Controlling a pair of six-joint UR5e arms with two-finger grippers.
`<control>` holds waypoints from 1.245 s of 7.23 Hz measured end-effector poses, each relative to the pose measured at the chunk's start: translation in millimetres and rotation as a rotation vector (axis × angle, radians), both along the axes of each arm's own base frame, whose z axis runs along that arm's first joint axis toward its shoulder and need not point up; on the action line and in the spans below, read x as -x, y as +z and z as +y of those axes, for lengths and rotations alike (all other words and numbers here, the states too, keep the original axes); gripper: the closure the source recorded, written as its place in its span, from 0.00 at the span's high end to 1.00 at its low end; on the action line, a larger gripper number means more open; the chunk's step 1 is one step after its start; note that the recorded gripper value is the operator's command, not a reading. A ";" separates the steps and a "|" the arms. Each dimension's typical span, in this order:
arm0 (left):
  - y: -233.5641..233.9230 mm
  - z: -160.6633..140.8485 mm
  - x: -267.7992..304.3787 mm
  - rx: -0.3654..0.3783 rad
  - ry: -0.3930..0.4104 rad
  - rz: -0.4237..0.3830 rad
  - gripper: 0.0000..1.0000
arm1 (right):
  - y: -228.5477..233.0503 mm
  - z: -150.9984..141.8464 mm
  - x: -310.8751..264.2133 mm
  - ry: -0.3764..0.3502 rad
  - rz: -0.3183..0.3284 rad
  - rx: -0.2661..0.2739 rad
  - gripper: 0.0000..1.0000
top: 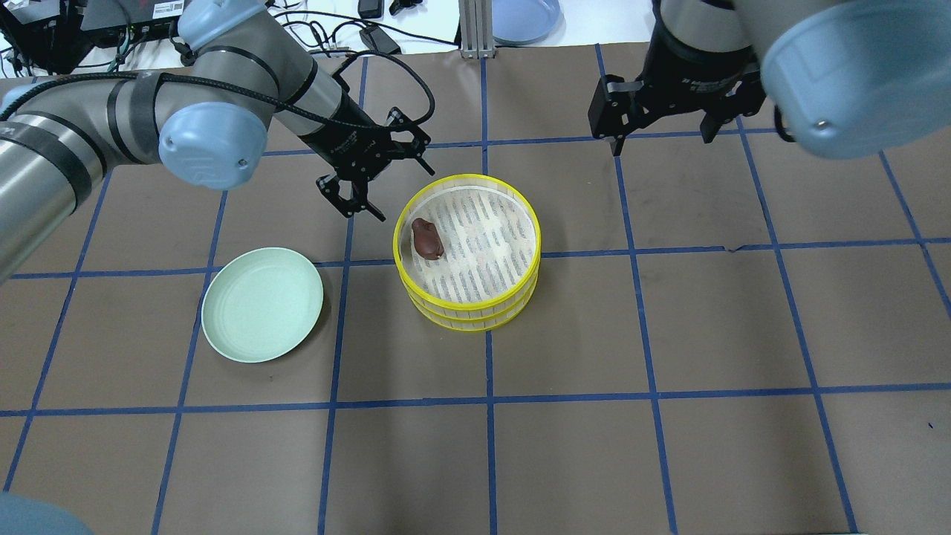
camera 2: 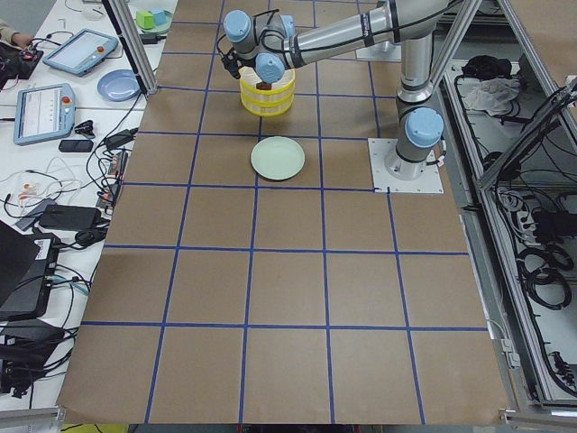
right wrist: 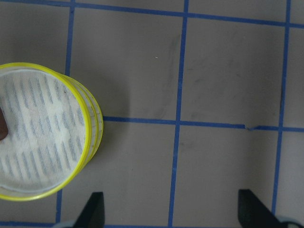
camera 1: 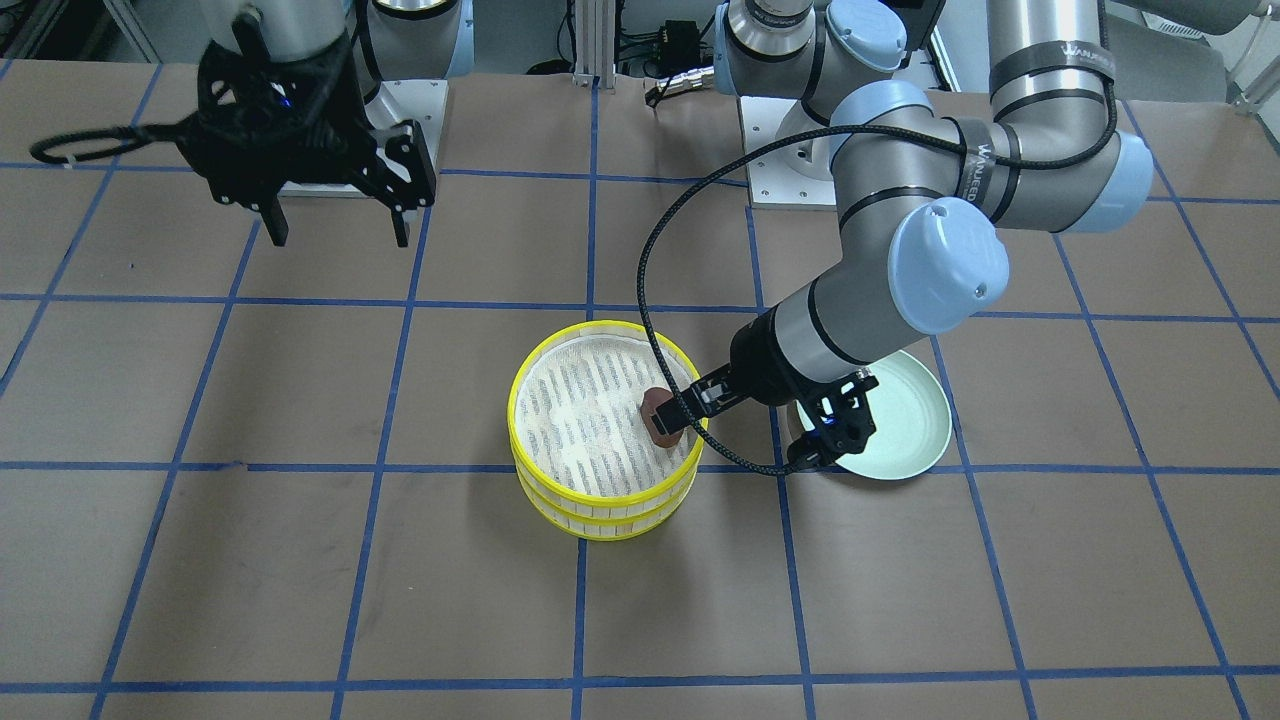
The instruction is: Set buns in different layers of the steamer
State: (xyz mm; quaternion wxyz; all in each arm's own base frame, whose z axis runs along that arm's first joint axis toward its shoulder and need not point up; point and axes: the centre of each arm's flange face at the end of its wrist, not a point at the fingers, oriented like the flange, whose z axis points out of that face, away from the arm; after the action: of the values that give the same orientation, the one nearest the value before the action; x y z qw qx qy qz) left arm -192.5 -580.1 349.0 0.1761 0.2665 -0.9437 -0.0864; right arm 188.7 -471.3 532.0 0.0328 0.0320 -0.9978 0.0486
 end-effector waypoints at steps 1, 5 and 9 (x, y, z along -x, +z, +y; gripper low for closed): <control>20.4 0.0 -15.1 0.046 -0.086 -0.094 1.00 | 8.2 11.9 3.0 -0.003 0.002 -0.038 1.00; 86.8 26.2 -96.1 0.137 -0.549 -0.406 1.00 | 17.7 14.5 2.7 -0.008 -0.005 -0.005 1.00; 161.1 86.3 -99.2 0.195 -0.647 -0.449 1.00 | 18.7 14.0 2.5 -0.007 -0.006 0.003 1.00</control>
State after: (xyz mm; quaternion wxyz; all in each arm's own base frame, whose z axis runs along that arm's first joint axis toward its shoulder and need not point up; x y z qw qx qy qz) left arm -93.4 -493.8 510.1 -0.0460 -0.0501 -0.9976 0.0131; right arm 186.2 -457.2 550.7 0.0301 0.0284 -0.9979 0.0501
